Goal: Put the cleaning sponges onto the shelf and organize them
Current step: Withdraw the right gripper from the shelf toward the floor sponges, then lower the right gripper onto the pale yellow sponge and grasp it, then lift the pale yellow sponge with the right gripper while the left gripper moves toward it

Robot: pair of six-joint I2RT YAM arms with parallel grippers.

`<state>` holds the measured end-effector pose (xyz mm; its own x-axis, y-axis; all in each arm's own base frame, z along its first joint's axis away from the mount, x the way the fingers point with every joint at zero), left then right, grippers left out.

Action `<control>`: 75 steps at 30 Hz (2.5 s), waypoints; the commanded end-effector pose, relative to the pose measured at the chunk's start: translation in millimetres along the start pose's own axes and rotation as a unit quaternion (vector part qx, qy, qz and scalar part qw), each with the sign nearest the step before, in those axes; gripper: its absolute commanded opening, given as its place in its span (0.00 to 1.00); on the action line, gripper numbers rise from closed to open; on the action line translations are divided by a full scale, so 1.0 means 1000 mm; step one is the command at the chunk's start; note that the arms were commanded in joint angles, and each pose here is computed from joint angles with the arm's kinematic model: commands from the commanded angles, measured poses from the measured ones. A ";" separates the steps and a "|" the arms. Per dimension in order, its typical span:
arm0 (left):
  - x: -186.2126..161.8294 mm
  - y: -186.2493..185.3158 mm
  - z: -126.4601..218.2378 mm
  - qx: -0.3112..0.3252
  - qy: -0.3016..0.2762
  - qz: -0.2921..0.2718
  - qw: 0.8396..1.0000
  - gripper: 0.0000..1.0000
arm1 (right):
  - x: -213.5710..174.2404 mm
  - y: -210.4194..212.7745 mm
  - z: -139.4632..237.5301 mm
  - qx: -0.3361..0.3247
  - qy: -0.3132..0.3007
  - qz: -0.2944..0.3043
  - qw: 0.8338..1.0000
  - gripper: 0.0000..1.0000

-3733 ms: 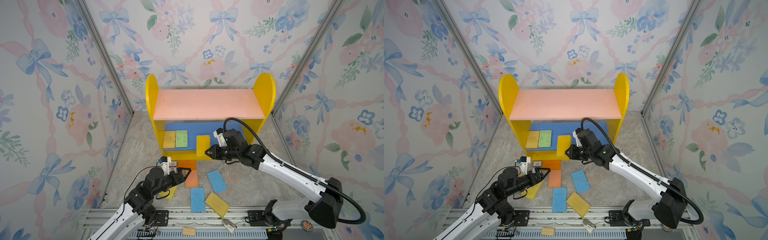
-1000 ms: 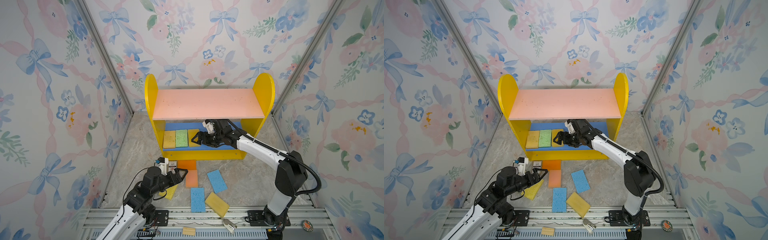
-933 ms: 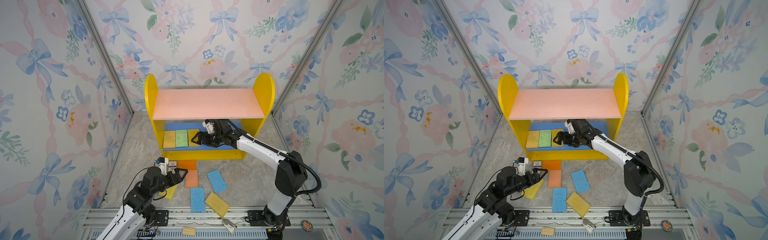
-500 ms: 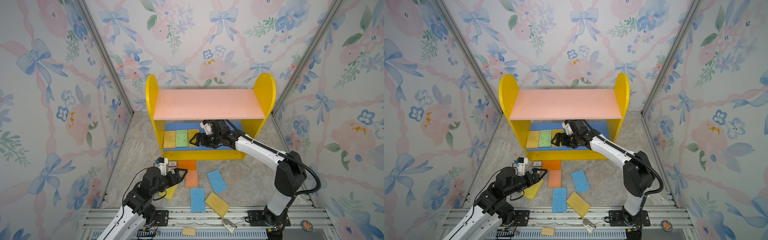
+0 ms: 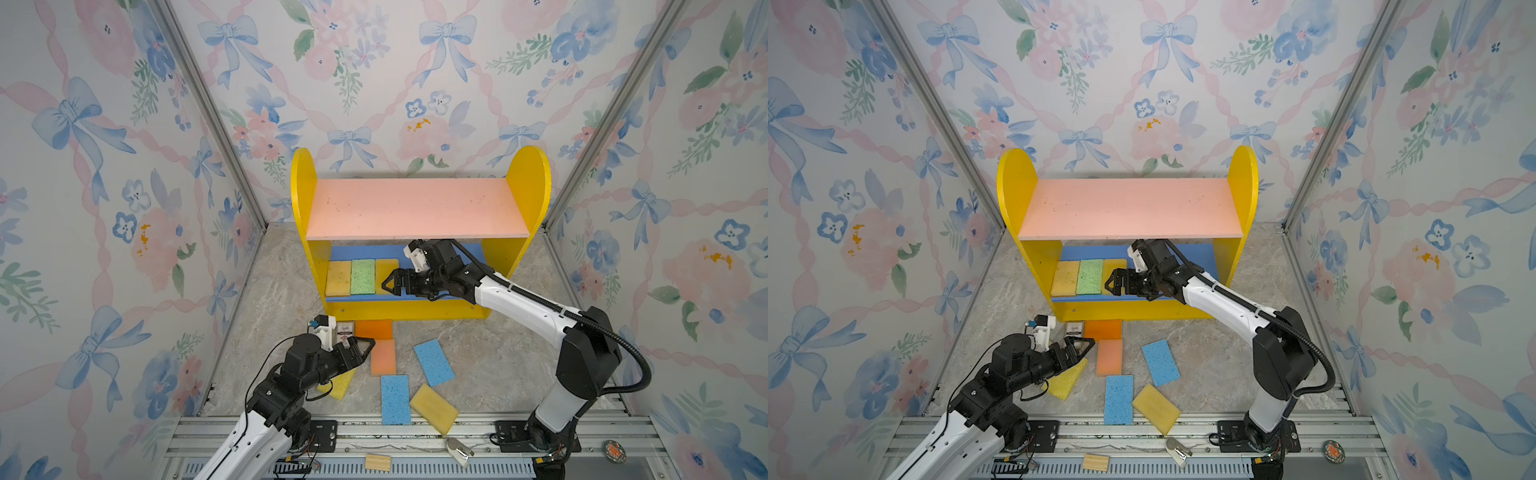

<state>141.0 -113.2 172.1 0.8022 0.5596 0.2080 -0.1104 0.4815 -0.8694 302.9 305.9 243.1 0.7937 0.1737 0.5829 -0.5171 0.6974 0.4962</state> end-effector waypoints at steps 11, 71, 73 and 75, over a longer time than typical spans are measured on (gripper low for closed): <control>-0.001 -0.001 0.002 -0.006 0.006 -0.003 1.000 0.98 | -0.056 0.023 0.060 -0.047 0.058 0.055 0.996 0.97; 0.000 -0.005 -0.002 -0.008 0.014 -0.001 1.000 0.98 | -0.241 0.010 0.063 0.006 0.202 0.158 0.967 0.52; 0.001 -0.010 -0.002 -0.021 0.016 -0.005 1.000 0.98 | -0.223 0.012 0.074 0.061 0.159 0.119 0.978 0.52; 0.003 -0.019 -0.001 -0.045 0.016 -0.011 0.999 0.98 | -0.202 0.017 0.086 0.128 0.110 0.085 0.982 0.52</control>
<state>141.4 -117.3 166.4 0.8239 0.5413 0.1679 -0.1309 0.4700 -0.8729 104.2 217.6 165.2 0.7053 0.5276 0.4735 -0.7056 0.5874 0.3964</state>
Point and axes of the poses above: each gripper's point midway between its finger pads, its own z axis back along the fingers, its own y axis along the line the jaws close on, x = y × z, the point moved 7 cm from there along z, back along the fingers, and after that the axes turned 11 degrees about z, right-handed, at the moved point
